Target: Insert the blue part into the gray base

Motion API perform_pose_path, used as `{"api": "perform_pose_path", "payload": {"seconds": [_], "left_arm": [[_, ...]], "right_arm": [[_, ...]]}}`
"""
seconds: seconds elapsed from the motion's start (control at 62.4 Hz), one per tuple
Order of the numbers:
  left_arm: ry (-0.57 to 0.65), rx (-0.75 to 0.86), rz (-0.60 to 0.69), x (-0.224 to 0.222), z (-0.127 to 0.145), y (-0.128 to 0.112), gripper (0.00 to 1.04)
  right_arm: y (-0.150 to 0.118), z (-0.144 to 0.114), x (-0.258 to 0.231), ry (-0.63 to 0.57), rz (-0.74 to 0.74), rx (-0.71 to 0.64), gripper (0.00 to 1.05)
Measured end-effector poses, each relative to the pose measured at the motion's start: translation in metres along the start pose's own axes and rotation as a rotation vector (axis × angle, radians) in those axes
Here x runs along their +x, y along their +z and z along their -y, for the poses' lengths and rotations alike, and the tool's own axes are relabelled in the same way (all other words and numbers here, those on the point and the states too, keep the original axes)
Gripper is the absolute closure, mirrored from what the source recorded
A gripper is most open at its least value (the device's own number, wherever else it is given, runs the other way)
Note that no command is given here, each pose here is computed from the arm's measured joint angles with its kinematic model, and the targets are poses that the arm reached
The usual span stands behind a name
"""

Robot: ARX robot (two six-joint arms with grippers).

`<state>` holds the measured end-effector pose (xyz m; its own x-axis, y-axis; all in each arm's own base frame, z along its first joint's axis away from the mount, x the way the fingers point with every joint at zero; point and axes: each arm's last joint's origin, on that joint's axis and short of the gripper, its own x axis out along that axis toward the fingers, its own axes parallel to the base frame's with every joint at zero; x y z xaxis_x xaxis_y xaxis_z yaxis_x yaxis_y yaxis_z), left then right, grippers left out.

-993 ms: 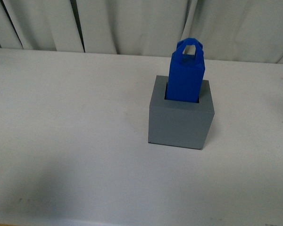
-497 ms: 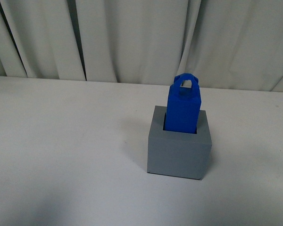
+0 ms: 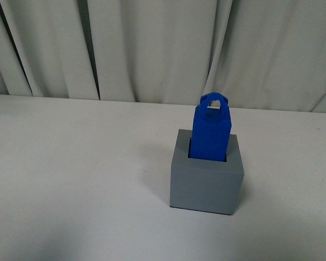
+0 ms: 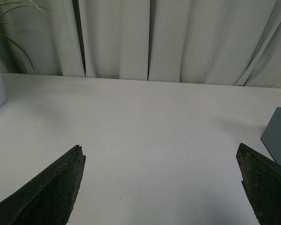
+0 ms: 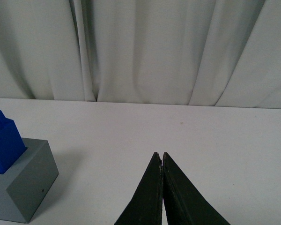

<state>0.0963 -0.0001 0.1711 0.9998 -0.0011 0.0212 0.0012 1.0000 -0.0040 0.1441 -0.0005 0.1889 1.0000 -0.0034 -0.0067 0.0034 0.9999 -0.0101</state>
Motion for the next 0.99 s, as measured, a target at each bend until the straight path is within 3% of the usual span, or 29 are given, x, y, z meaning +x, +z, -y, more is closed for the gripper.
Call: {"api": "perform_pose_path", "payload": {"seconds": [0.545,0.993], "left_arm": [[0.000,0.000,0.000,0.000,0.000,0.000,0.06],[0.000,0.000,0.000,0.000,0.000,0.000,0.06]], "right_arm": [[-0.021,0.000,-0.023,0.001,0.010,0.000,1.03],[-0.021,0.000,-0.033,0.001,0.015,0.000,1.03]]}}
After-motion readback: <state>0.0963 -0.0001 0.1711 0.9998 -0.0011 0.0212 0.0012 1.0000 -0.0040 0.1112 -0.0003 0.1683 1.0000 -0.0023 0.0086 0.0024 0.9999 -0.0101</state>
